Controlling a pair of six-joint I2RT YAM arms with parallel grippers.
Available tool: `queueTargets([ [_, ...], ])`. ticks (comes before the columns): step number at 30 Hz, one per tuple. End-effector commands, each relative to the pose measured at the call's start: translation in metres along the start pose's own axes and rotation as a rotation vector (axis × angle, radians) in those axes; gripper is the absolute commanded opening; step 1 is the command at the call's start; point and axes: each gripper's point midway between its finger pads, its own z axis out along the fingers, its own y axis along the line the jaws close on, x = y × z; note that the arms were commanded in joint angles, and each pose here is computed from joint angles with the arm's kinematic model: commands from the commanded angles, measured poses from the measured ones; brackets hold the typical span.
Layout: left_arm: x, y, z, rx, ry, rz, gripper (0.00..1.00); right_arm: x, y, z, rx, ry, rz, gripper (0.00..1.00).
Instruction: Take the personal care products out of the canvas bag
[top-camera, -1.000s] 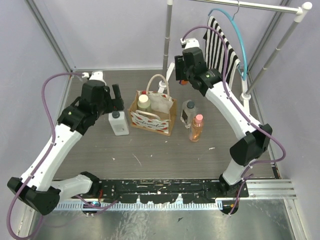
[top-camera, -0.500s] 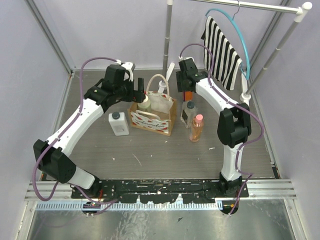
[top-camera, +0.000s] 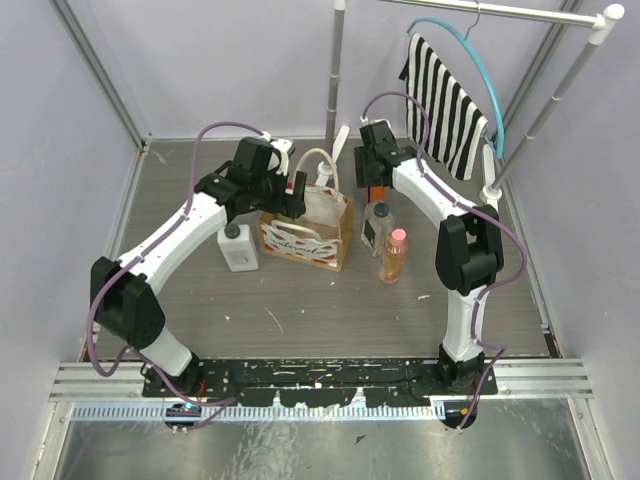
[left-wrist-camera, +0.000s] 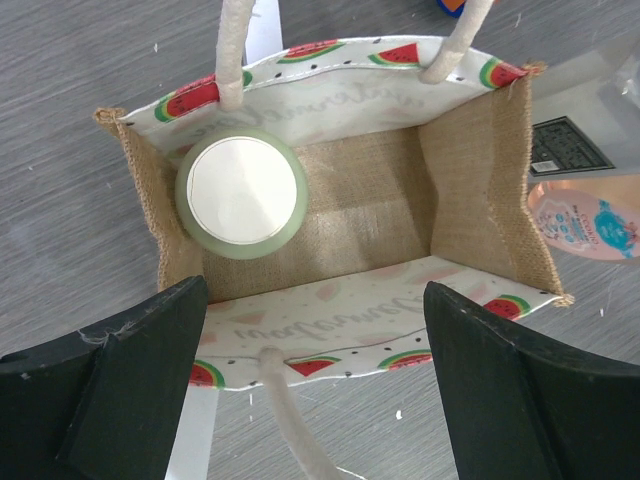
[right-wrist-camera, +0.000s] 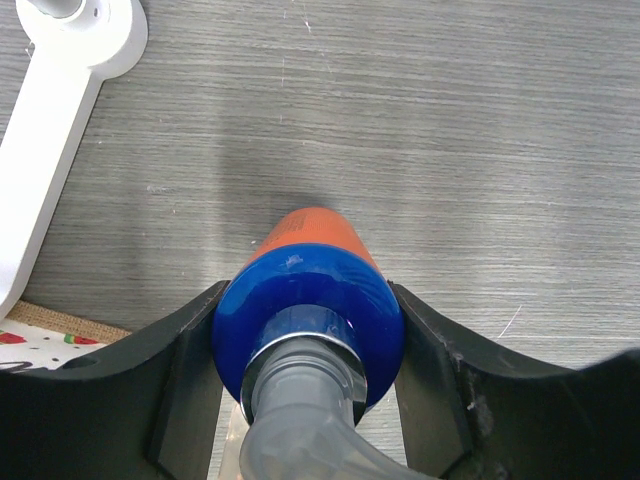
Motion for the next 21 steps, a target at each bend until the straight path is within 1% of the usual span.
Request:
queueTargets([
  [1, 0.007, 0.007, 0.023, -0.023, 0.042, 0.023, 0.95, -0.048, -0.005, -0.021, -0.015, -0.16, 0.063, 0.46],
  [4, 0.015, 0.018, 0.036, -0.078, 0.1, 0.034, 0.95, -0.047, -0.005, -0.02, -0.02, -0.151, 0.063, 0.49],
  [7, 0.018, 0.023, 0.046, -0.104, 0.129, 0.035, 0.93, -0.044, -0.004, -0.019, -0.03, -0.14, 0.061, 0.53],
  [13, 0.014, 0.031, 0.06, -0.15, 0.109, 0.028, 0.94, -0.044, -0.002, -0.02, -0.049, -0.133, 0.058, 0.56],
  [19, 0.014, 0.03, 0.075, -0.14, 0.091, 0.002, 0.95, -0.045, 0.0, -0.019, -0.061, -0.119, 0.054, 0.57],
  [21, 0.015, 0.031, 0.08, -0.143, 0.092, -0.004, 0.95, -0.044, 0.006, -0.019, -0.096, -0.102, 0.046, 0.57],
])
